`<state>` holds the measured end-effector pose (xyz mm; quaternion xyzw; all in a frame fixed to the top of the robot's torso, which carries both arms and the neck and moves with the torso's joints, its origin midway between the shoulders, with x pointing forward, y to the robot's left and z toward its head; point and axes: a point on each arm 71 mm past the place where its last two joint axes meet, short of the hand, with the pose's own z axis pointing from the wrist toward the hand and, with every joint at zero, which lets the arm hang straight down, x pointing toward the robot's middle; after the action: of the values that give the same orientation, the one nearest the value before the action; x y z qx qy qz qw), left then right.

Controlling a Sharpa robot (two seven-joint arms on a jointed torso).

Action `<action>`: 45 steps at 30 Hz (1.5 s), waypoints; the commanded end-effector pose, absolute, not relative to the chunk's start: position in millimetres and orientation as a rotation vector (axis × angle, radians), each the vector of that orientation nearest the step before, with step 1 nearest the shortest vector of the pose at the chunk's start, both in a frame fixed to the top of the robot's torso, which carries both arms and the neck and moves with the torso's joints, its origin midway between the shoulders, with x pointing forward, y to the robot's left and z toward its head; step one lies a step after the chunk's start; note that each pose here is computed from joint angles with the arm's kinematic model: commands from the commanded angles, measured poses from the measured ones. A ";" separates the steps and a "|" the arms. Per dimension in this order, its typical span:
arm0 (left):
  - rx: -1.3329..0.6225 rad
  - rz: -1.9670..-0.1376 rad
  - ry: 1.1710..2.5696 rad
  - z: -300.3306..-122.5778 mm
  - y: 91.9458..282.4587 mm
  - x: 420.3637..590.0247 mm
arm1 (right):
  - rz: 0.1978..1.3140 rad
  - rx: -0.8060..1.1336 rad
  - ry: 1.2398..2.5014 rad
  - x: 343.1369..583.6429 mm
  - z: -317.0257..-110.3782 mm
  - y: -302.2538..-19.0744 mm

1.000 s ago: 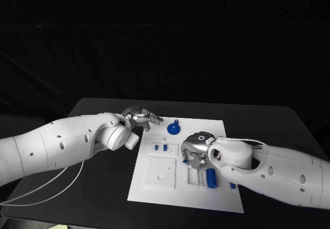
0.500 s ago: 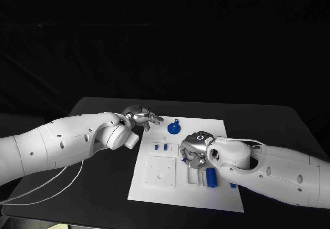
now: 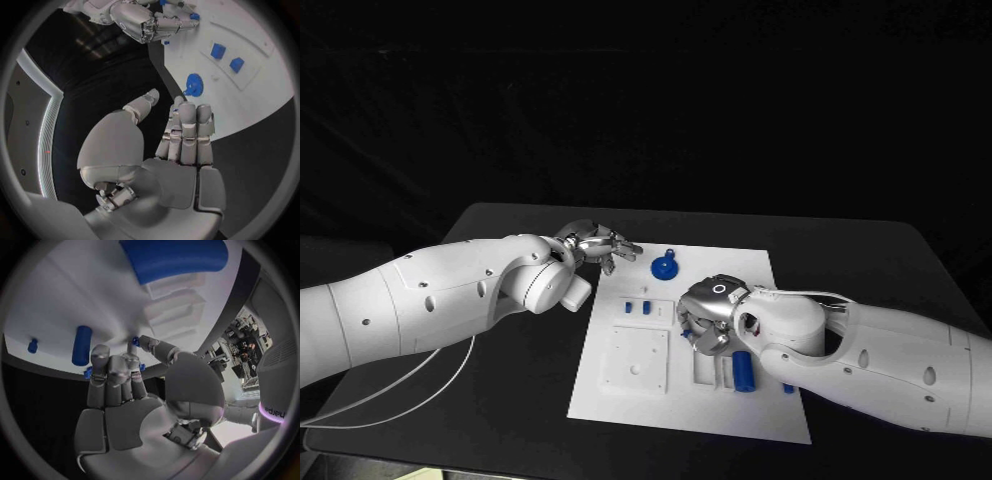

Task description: Assemble the parts on the task board

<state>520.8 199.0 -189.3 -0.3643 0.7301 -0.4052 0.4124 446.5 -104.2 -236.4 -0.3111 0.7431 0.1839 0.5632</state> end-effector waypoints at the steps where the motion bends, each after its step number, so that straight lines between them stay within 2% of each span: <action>1: -0.895 -1.035 1.843 -188.3 196.4 520.0 | 0.363 -0.790 1.814 442.0 -253.1 -109.2; 21: -0.888 -1.041 1.846 -188.2 195.9 519.5 | 0.363 -0.766 1.734 442.7 -247.4 -106.8; 36: -0.872 -1.067 1.855 -188.0 196.0 517.6 | 0.399 -0.647 1.655 438.9 -235.6 -112.8; 41: -0.869 -1.090 1.867 -188.4 195.8 515.9 | 0.414 -0.592 1.633 439.3 -224.3 -115.9; 45: -0.876 -1.127 1.878 -188.6 193.2 513.8 | 0.429 -0.522 1.601 445.0 -206.7 -118.0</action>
<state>516.0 198.9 -189.6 -0.3513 0.7357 -0.4195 0.3992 443.8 -116.3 -210.4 -0.2559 0.7056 0.1852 0.6342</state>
